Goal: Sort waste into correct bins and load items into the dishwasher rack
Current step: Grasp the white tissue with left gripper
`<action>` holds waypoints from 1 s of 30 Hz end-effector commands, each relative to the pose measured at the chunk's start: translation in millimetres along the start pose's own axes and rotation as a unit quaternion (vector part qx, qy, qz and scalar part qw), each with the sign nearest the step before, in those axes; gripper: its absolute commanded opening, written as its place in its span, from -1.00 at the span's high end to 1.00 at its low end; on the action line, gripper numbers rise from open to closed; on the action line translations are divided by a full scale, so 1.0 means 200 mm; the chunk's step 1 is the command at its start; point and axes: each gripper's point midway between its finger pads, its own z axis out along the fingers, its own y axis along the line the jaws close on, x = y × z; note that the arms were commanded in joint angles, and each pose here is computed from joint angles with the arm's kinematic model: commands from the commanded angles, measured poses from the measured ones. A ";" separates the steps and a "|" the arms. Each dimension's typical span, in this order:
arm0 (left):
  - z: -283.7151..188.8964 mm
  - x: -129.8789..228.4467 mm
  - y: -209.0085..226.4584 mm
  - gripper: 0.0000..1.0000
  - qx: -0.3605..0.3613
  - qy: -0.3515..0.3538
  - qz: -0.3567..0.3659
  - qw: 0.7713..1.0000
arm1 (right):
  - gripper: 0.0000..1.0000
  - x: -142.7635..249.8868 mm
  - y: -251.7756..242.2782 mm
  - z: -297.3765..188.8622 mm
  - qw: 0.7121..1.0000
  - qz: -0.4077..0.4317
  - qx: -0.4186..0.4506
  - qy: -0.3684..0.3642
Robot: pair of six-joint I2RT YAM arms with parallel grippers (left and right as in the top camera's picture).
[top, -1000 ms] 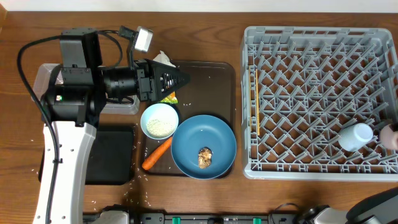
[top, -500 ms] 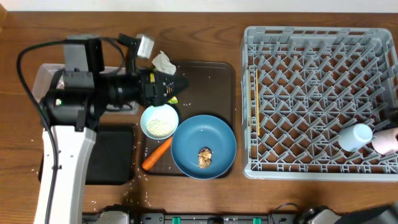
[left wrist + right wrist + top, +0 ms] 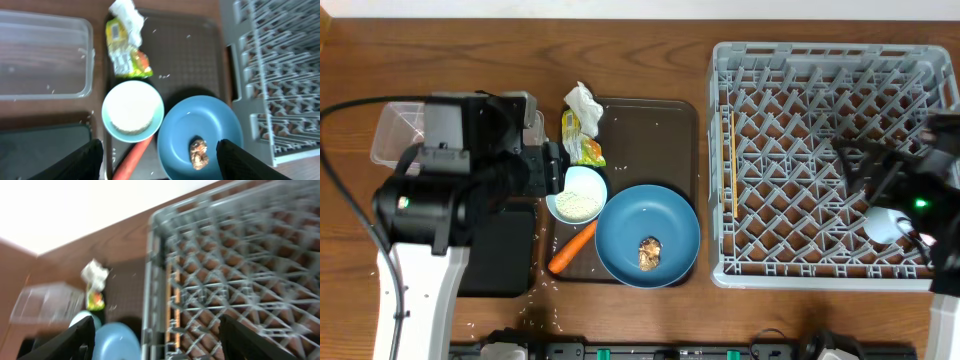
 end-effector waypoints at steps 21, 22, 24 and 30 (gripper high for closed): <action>1.22 -0.33 0.27 -0.46 -0.166 0.000 0.066 0.984 | -0.52 0.20 0.07 0.19 0.994 -0.025 0.004 0.110; 1.27 -0.33 0.29 -0.46 -0.172 0.000 0.067 0.983 | -0.52 0.20 0.07 0.19 0.994 -0.025 0.004 0.110; 1.34 -0.32 0.32 -0.47 -0.182 -0.001 0.067 0.981 | -0.52 0.20 0.07 0.20 0.994 -0.025 0.004 0.110; 1.47 -0.29 0.35 -0.46 -0.187 0.002 0.067 0.980 | -0.52 0.20 0.07 0.20 0.994 -0.025 0.004 0.110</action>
